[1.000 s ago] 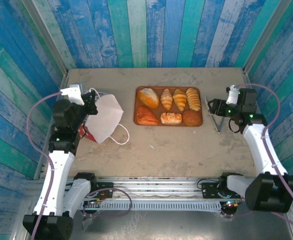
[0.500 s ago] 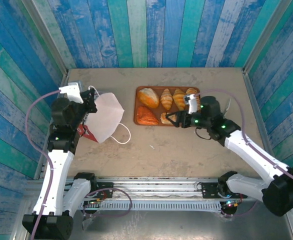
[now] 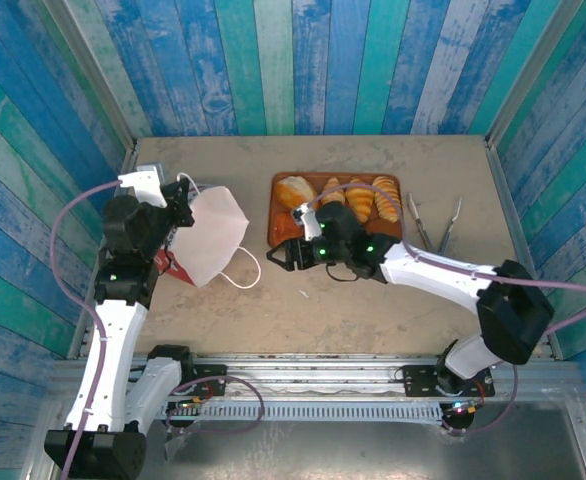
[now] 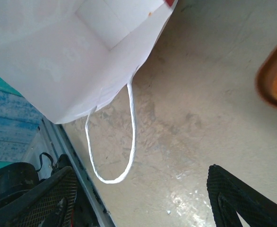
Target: Take the fake bread out of the paper bag
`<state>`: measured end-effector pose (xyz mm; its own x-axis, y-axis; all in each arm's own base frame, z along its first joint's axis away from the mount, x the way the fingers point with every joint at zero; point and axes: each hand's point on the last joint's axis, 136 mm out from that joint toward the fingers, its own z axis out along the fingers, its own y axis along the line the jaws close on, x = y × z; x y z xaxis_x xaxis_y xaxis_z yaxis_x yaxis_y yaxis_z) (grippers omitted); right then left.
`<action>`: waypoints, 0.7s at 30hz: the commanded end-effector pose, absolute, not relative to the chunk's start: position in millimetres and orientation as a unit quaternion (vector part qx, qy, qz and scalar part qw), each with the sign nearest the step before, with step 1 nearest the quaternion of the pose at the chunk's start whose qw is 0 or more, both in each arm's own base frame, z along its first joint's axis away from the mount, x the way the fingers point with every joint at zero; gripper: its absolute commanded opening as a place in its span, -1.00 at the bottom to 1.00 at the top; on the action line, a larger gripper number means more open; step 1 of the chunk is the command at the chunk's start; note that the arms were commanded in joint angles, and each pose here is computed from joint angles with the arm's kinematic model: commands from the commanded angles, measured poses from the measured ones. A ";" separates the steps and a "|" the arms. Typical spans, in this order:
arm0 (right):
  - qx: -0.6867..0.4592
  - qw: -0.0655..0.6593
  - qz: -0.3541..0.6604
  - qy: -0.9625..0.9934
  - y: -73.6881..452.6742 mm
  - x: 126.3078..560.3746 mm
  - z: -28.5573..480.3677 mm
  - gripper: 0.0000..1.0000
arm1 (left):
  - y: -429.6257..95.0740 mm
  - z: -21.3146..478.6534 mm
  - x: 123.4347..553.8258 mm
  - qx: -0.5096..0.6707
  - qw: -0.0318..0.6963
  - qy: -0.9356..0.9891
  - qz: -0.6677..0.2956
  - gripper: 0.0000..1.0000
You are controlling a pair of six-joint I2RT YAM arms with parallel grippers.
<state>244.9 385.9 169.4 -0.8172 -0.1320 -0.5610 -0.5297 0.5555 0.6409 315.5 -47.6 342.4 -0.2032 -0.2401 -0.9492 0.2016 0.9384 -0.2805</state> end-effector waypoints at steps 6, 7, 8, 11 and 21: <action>-0.206 0.159 0.464 0.847 434.0 233.0 141.7 0.25 | -46.6 361.3 310.6 -0.007 0.652 0.739 -0.172 -1.00; -0.212 0.152 0.467 0.845 439.8 230.8 139.1 0.21 | -47.0 360.8 310.7 -0.007 0.651 0.739 -0.172 -1.00; -0.214 0.145 0.467 0.846 443.5 229.6 135.5 0.18 | -46.8 360.7 310.7 -0.007 0.651 0.739 -0.171 -1.00; -0.214 0.137 0.464 0.849 450.4 228.5 127.5 -0.13 | -46.6 359.9 311.0 -0.007 0.651 0.740 -0.171 -1.00; -0.230 0.188 0.425 0.855 432.1 252.1 158.6 -0.98 | -45.3 358.7 320.5 -0.015 0.645 0.744 -0.171 -1.00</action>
<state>239.0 441.6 131.8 -0.8504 -0.2492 -0.4634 -0.5210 0.5225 0.6750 316.9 -47.6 342.4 -0.2045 -0.2412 -0.9487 0.2007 0.9383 -0.2818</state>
